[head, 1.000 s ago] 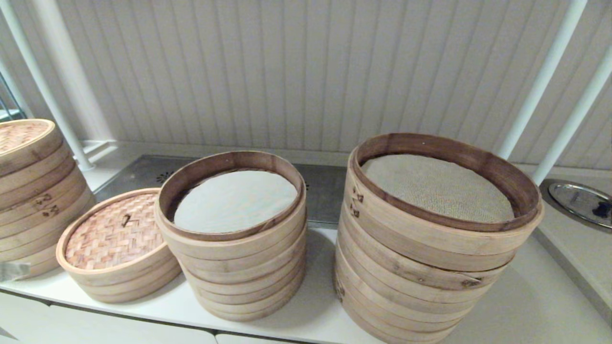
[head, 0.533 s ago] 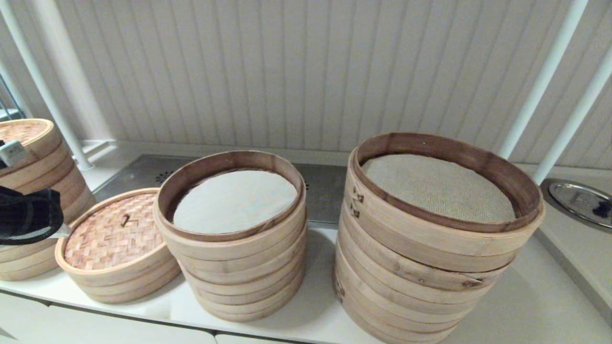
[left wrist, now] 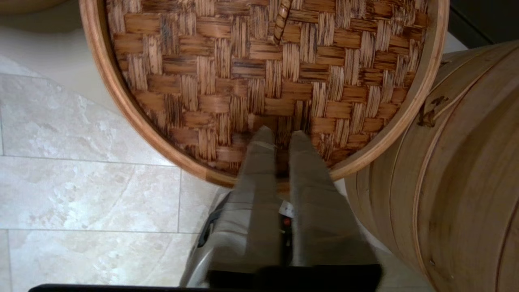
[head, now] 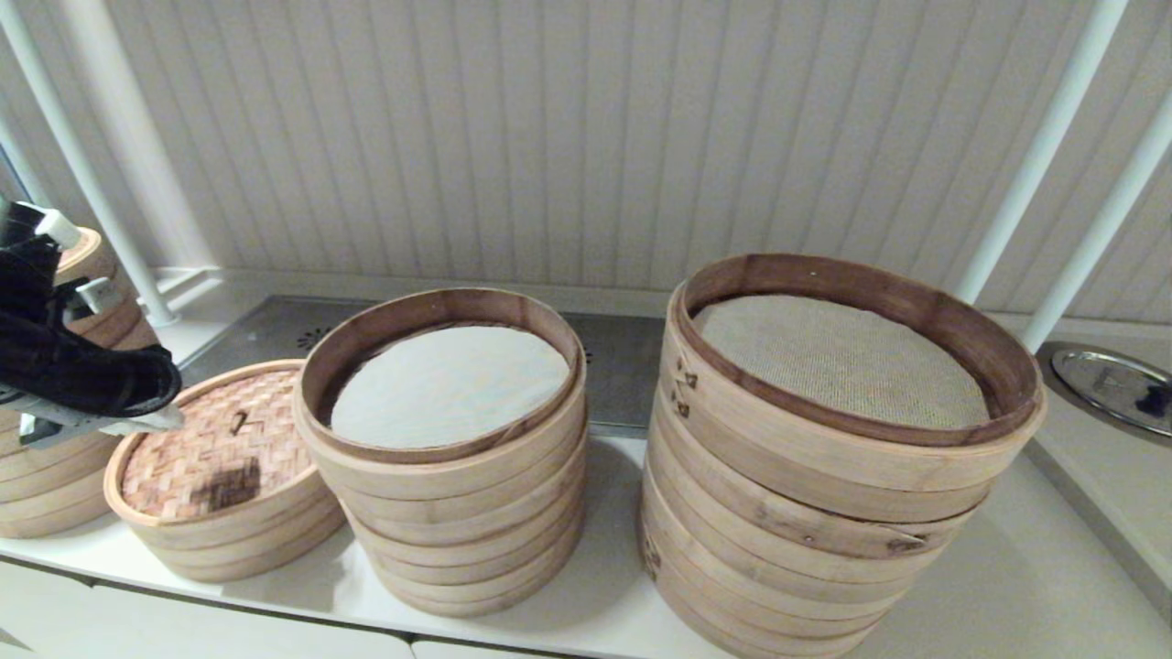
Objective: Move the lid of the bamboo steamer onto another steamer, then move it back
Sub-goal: Pick up the steamer
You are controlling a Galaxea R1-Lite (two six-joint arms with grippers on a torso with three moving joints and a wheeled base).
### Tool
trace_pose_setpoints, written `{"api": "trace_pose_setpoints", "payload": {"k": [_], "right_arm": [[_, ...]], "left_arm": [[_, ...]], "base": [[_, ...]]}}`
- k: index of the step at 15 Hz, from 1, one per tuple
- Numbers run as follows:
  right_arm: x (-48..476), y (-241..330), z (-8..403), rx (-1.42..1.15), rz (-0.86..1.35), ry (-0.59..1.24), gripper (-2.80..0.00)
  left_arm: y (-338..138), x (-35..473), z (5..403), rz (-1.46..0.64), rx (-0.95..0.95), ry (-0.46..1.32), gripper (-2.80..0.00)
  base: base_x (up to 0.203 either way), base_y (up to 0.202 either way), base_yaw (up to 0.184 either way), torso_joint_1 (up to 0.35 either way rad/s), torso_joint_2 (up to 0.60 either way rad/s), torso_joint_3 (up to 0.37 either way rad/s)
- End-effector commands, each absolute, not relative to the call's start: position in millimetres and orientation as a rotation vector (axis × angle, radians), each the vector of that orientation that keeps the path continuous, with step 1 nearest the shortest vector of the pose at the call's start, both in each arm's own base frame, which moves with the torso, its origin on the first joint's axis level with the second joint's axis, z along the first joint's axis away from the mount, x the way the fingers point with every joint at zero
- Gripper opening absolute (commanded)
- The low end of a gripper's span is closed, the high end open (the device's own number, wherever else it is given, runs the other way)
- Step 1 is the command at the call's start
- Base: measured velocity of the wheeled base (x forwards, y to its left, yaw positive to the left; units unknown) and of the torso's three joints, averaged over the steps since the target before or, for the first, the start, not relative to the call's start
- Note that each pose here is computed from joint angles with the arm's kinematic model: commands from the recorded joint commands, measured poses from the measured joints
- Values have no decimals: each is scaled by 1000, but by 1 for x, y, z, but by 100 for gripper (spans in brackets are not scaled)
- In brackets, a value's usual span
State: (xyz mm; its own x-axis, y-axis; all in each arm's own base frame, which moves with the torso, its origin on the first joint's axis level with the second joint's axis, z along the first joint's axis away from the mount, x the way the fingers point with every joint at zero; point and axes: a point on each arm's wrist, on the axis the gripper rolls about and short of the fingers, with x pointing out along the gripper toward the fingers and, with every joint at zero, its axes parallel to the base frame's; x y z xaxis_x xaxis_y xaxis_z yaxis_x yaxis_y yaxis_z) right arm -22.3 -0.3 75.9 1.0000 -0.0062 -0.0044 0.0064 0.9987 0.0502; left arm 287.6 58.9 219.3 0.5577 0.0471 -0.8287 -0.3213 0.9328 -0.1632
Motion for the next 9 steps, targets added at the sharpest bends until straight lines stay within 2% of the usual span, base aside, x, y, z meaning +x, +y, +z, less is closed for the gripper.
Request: {"api": "trace_pose_setpoints", "payload": {"k": [1,9], "right_arm": [[-22,0,75,51,-6,6,-280],[-22,0,75,51,-6,6,-280]], "left_arm": [[62,300,207,220,-312,998,0],[71,340,182,183,-343,1032,0]], "base": [[0,0,0,0,0,0],[0,0,0,0,0,0]]}}
